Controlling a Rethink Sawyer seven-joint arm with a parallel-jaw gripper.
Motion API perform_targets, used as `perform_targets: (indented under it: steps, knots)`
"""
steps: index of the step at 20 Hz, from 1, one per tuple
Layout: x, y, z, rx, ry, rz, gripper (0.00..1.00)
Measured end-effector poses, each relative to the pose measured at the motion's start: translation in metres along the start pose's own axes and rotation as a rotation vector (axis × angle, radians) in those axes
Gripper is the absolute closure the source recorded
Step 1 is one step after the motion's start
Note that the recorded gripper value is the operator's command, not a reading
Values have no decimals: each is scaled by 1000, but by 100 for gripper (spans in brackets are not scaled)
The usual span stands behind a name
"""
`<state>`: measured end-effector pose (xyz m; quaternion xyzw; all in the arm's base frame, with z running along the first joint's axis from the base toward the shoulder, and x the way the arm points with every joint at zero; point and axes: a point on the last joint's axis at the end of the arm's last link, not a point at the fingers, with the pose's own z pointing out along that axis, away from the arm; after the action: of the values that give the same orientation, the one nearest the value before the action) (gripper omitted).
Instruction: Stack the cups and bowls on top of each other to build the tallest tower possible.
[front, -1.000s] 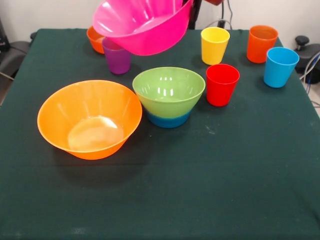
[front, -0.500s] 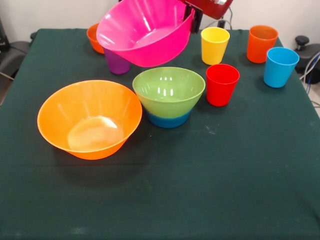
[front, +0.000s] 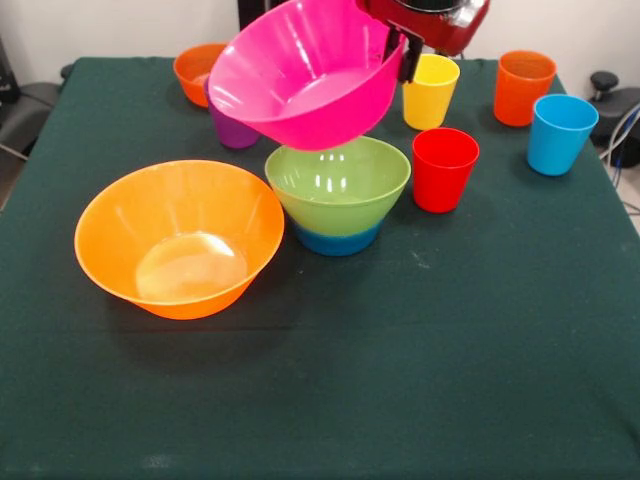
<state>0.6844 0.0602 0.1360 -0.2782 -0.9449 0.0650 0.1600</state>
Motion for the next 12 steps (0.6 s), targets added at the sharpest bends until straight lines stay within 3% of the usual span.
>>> perform_targets:
  steps: [12]
  knots:
    - [0, 26, 2, -18, -6, -19, 100]
